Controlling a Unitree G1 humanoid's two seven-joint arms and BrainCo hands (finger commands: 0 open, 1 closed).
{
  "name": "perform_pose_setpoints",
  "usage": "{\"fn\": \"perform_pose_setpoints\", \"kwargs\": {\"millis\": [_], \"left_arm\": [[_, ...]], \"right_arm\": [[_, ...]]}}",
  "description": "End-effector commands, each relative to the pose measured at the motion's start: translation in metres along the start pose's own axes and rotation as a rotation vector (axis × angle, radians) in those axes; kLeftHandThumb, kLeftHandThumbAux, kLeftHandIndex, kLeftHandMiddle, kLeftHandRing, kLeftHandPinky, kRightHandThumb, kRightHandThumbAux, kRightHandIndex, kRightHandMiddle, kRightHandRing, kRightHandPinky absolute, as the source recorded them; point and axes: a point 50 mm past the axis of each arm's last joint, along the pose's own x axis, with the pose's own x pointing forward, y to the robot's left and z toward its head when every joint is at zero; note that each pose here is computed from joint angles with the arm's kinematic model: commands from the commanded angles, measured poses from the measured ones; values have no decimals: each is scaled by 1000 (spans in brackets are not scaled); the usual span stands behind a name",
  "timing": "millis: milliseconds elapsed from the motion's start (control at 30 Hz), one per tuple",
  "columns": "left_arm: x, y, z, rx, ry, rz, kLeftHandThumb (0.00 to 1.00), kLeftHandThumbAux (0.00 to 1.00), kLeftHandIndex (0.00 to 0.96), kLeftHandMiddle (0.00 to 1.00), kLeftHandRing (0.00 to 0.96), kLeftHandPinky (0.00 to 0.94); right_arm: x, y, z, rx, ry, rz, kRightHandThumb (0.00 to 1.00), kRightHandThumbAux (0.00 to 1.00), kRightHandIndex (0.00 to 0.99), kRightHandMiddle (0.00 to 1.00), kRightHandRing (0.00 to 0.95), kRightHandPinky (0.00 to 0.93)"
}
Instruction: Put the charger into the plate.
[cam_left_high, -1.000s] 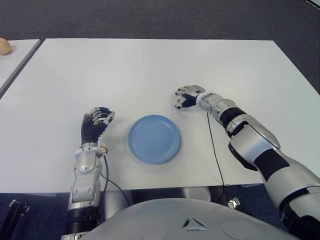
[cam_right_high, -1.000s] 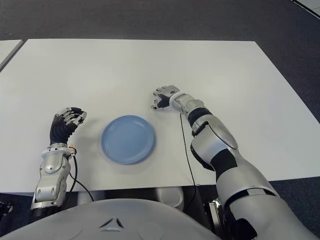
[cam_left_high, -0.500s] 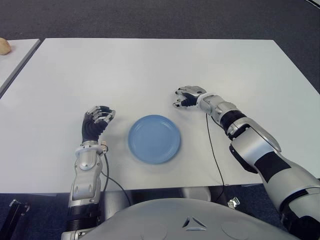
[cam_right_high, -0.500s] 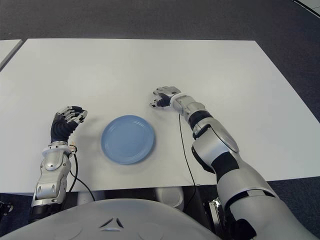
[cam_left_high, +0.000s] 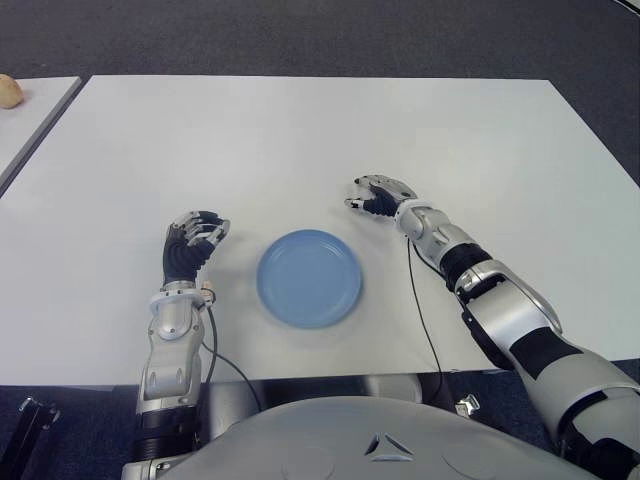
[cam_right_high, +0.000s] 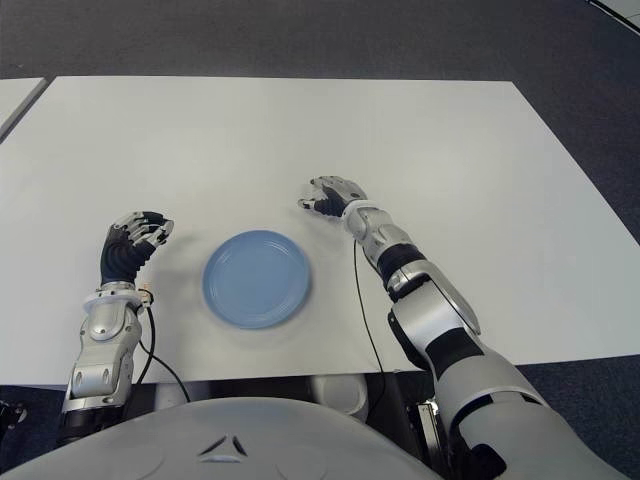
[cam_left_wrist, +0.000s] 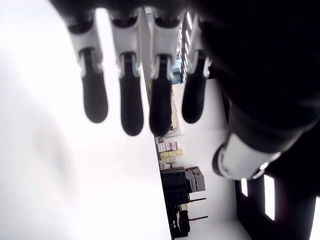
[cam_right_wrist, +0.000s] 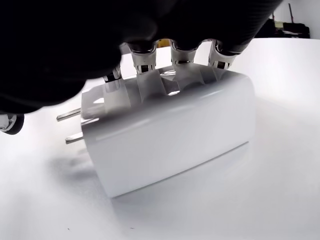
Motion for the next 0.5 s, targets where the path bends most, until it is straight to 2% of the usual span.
{"fn": "perform_pose_setpoints", "kwargs": {"millis": [33,133,300,500], "left_arm": [[2,2,0,7,1,-4,705,720,425,442,453,447],[2,2,-1,10,-1,-4,705,720,425,445,453,444],[3,3,-1,11,6,-1,705,720,425,444,451,442],[3,3,0,16,7,-1,705,721,426,456,458,448]], "right_arm": [[-16,25,-24,87,107,31,565,163,0,0,0,0],[-20,27,-25,117,122,12,566,176,0,0,0,0],[-33,34,-27,252,205,-80,578,207,0,0,0,0],[-48,49,-24,403,271,-157,578,238,0,0,0,0]]}}
